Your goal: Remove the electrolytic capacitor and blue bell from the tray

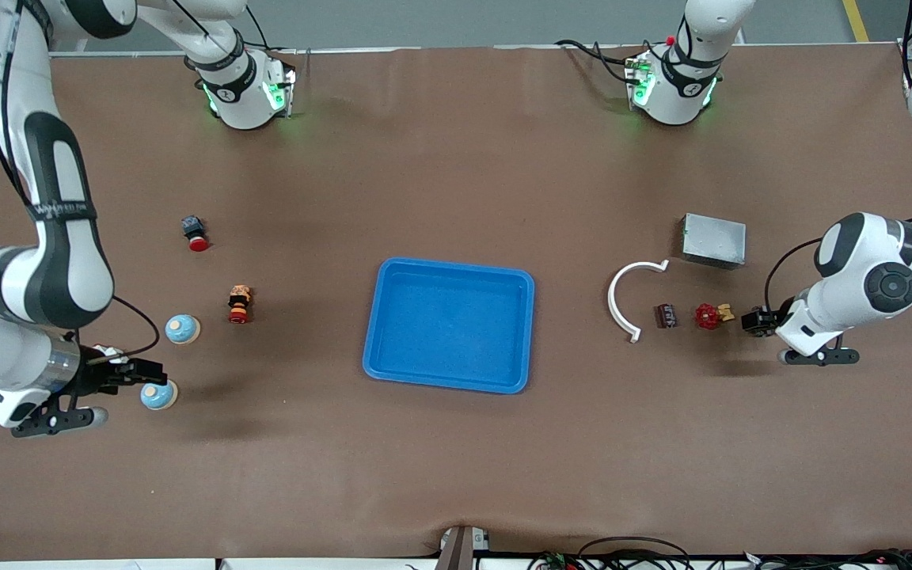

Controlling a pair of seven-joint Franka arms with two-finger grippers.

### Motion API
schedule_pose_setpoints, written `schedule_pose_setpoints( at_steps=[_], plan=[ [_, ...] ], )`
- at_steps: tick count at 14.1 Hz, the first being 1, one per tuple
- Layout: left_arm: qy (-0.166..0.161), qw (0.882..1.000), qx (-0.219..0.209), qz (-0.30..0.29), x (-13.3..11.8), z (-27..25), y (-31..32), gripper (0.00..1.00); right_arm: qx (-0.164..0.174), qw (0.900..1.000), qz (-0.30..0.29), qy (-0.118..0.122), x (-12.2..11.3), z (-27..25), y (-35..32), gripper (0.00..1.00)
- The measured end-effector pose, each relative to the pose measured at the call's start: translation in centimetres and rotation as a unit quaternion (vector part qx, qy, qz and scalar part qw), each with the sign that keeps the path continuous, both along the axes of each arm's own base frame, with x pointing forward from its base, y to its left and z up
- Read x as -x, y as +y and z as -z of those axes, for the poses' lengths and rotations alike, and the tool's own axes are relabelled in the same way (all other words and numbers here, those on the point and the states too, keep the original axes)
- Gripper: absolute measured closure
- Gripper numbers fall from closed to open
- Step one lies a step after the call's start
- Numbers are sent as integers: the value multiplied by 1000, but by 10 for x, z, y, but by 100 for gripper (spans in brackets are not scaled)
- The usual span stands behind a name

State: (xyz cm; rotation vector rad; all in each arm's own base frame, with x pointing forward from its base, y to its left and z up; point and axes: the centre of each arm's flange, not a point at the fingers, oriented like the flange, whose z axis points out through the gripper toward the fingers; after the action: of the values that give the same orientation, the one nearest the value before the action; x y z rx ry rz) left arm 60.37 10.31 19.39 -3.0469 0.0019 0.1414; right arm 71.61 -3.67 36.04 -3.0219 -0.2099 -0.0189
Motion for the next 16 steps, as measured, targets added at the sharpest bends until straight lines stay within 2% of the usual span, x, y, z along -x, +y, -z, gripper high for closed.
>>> schedule_pose_setpoints(
  at_steps=[5,8,11,16],
  plan=[
    [7,998,-2,56,4,-37,64,0,4,1000,-1,-14,15,-70,7,0],
    [37,996,15,79,5,-72,109,0,10,1000,8,-6,22,-87,20,0],
    [66,994,13,83,-5,-120,112,0,12,1000,13,-3,25,-94,28,0],
    [64,995,29,76,-12,-149,99,0,46,998,40,-12,31,-115,59,0]
  ],
)
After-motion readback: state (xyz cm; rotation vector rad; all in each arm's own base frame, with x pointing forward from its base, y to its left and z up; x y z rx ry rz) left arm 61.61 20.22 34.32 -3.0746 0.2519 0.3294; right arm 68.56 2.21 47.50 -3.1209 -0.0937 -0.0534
